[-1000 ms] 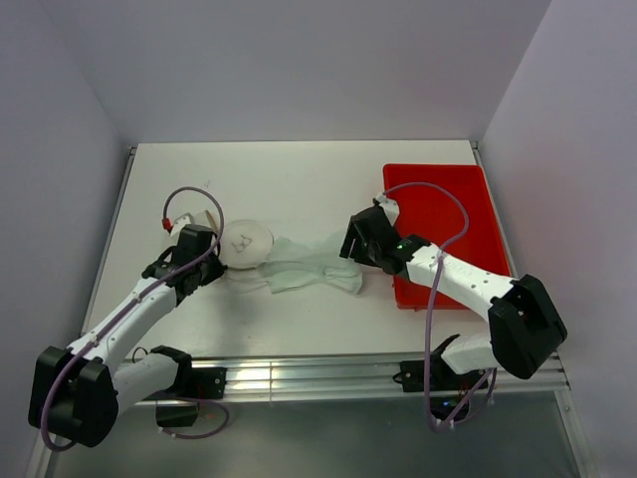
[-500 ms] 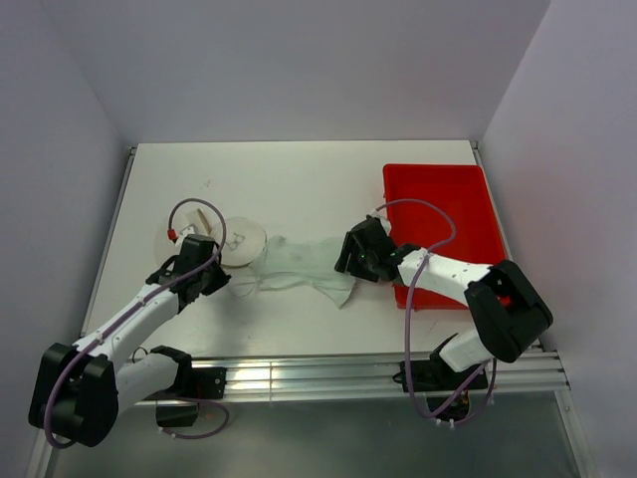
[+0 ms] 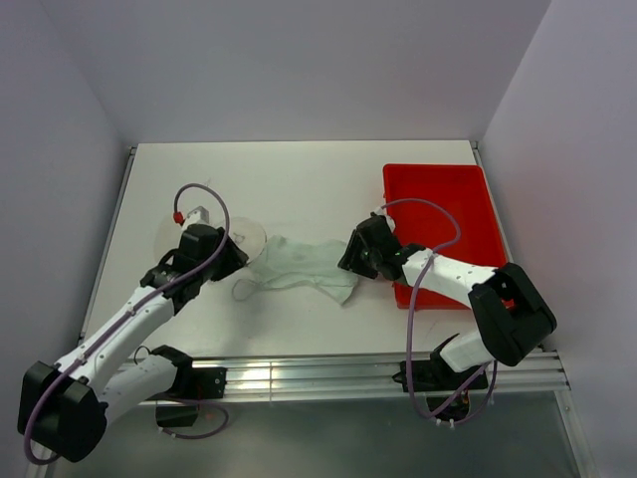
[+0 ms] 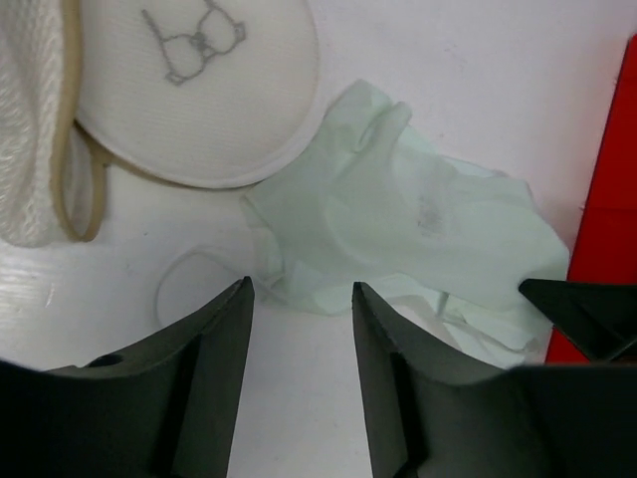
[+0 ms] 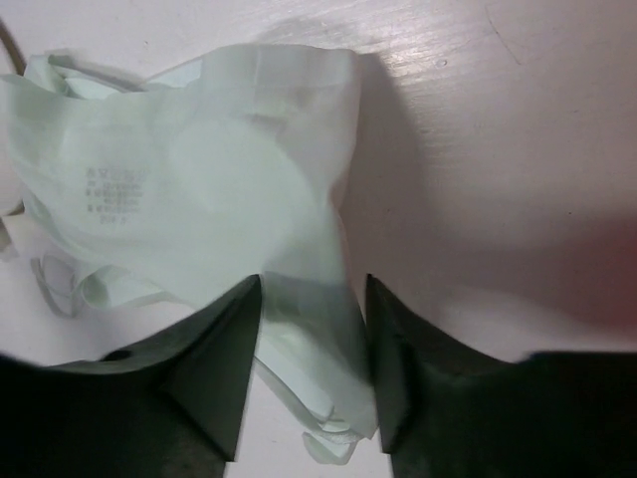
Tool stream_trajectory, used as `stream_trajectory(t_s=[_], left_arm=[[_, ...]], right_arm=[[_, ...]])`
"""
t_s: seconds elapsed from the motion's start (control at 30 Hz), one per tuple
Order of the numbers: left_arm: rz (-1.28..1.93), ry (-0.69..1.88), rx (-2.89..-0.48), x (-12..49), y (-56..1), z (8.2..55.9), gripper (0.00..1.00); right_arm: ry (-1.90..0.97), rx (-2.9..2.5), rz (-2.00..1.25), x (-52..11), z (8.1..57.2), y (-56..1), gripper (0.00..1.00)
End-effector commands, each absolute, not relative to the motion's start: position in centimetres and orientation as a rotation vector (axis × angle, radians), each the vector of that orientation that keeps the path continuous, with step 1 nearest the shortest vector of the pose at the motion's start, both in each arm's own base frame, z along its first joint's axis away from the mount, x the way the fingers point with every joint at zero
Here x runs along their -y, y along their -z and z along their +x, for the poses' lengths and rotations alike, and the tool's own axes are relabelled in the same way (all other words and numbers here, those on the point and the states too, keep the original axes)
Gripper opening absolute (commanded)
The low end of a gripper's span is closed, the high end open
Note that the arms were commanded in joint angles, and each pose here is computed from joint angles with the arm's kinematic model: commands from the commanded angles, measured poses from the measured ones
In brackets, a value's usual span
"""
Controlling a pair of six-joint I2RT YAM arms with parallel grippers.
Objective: Place the bra in the laundry bag and zip it closed
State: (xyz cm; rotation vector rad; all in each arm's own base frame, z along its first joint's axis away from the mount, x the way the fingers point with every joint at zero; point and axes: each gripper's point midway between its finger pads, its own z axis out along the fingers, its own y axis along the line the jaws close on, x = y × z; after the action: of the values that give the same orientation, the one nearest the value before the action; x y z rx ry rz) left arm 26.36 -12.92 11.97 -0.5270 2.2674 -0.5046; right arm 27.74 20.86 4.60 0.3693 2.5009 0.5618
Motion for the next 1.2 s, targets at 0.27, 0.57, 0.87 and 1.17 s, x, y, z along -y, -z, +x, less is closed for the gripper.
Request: stream_trajectory(t_s=[0.27, 0.57, 0.87, 1.17], left_arm=[[-0.471, 0.509, -2.298, 17.3, -8.7, 31.0, 0.35], [-0.415, 0.519, -2.356, 21.6, -6.1, 31.2, 0.26], [-0.373, 0.583, -2.376, 24.2, -4.3, 31.2, 0.21], [-0.347, 0.620, -2.368, 25.2, -4.2, 31.9, 0.18]], right_arm=[[-0.590, -2.435, 0.345, -21.5, 29.5, -7.4, 0.17], [-0.304, -2.393, 0.238, -17.8, 30.6, -11.5, 0.09], [-0.172, -2.385, 0.145, -18.5, 32.1, -14.6, 0.08], [-0.009, -2.462, 0.065, -20.6, 33.3, -12.4, 0.09]])
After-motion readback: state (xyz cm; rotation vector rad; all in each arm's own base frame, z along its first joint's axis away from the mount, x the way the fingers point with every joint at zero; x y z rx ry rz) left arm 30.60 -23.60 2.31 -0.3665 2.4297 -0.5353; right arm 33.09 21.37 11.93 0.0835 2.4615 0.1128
